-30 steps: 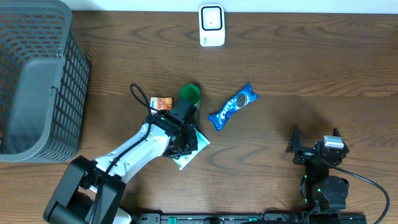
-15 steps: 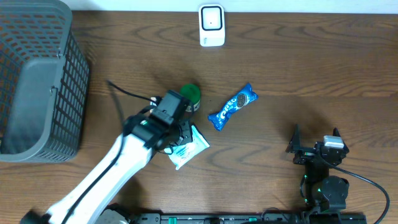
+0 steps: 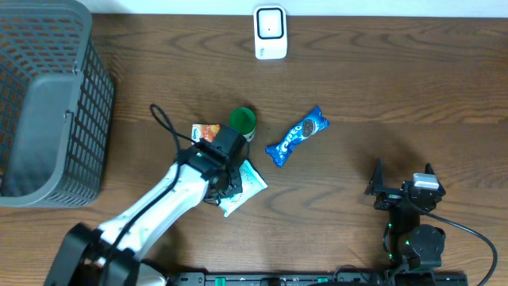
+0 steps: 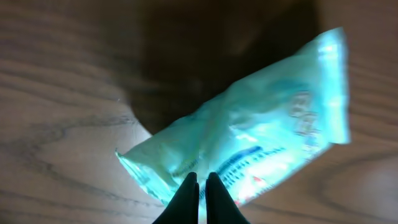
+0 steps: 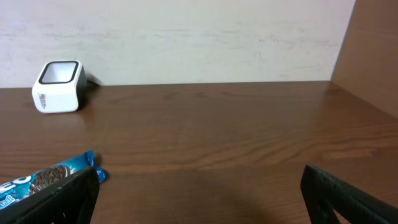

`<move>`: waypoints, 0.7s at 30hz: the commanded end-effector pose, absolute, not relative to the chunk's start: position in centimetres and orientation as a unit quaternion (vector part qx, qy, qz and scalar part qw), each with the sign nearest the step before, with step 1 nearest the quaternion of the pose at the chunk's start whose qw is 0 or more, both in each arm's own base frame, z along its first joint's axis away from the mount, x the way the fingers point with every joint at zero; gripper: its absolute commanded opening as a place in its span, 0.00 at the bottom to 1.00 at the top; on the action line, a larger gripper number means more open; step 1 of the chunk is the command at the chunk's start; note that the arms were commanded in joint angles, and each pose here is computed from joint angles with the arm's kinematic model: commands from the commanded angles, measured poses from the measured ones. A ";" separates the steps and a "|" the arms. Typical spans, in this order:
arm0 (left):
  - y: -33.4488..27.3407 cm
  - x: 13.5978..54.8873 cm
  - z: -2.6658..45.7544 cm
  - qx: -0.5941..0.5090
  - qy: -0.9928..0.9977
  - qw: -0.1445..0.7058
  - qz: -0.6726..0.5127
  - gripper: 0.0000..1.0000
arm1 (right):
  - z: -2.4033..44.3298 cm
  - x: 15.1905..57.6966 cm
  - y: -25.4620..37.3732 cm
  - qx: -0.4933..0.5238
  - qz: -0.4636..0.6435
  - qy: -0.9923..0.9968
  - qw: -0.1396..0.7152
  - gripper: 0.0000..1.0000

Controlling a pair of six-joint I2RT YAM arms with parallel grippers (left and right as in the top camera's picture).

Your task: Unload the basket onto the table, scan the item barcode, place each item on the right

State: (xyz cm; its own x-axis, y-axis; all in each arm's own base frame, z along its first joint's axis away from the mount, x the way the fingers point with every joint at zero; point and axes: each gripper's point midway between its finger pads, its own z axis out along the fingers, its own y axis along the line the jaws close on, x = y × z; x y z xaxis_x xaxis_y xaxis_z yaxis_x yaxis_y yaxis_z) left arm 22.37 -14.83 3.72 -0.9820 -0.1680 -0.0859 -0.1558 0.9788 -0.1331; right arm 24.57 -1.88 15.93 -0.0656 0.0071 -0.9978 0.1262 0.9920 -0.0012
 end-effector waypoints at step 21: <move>-11.0 30.8 26.8 -0.074 0.898 0.431 -0.042 0.23 | 15.8 24.6 -1.6 0.037 -0.045 0.730 0.681 0.99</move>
State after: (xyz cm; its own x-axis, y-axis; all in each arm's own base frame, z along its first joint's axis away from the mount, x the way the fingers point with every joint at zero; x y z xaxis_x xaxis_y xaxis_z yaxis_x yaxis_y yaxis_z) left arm 29.22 -13.98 18.52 -0.8135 -0.1923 -0.5488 -0.0955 0.9751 -0.2001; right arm 24.57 -1.87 15.93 -0.0656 0.0071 -0.9978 0.1258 0.9921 -0.0012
